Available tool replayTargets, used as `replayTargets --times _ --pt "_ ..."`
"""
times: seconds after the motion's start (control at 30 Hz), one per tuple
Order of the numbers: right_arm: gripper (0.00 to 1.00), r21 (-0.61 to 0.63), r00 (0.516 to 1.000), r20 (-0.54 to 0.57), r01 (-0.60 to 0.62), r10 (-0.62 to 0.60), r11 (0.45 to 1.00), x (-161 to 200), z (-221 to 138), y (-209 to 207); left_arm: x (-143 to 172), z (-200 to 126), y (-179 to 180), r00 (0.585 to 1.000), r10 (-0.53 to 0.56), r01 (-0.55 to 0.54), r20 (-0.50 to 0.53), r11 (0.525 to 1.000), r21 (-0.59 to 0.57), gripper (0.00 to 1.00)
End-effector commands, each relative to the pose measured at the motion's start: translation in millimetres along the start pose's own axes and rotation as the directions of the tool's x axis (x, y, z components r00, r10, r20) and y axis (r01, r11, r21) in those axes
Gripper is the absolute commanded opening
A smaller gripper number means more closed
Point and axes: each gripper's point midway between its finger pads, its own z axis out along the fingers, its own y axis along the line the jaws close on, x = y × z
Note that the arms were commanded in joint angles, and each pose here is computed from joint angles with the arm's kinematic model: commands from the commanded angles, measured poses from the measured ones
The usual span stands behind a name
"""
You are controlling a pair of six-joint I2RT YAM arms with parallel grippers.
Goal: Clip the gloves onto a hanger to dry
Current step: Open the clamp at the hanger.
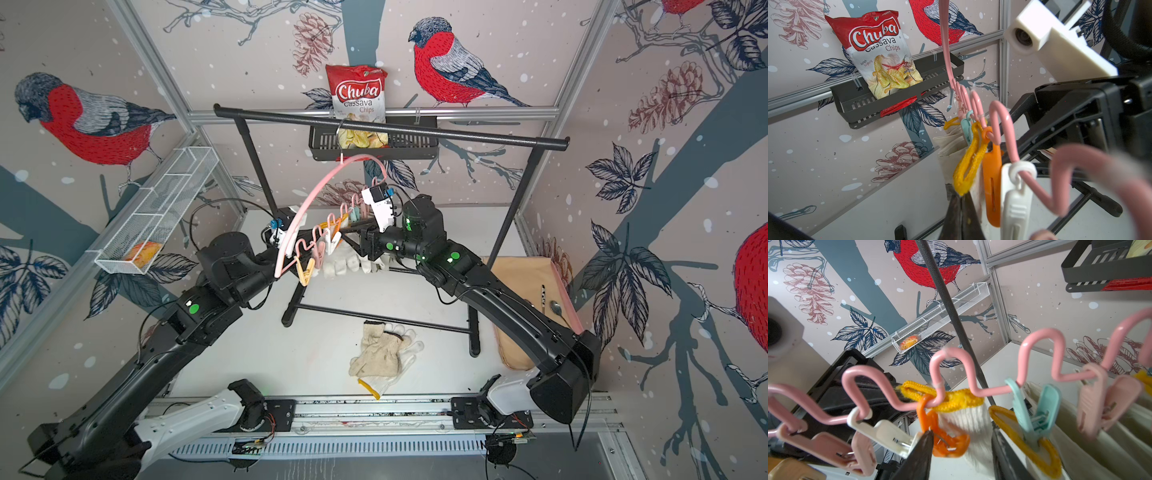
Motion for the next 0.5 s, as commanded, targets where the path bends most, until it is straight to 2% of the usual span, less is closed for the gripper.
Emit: replayTargets --times 0.0,0.47 --pt "0.48 0.003 0.999 0.037 0.021 -0.021 1.0 -10.2 -3.8 4.7 -15.3 -2.1 -0.7 0.998 0.004 -0.004 0.056 1.0 0.007 0.0" --pt "0.54 0.033 0.998 0.049 0.047 -0.048 0.998 -6.8 -10.3 7.2 -18.7 -1.6 -0.4 0.998 0.004 -0.005 0.062 1.0 0.008 0.0"
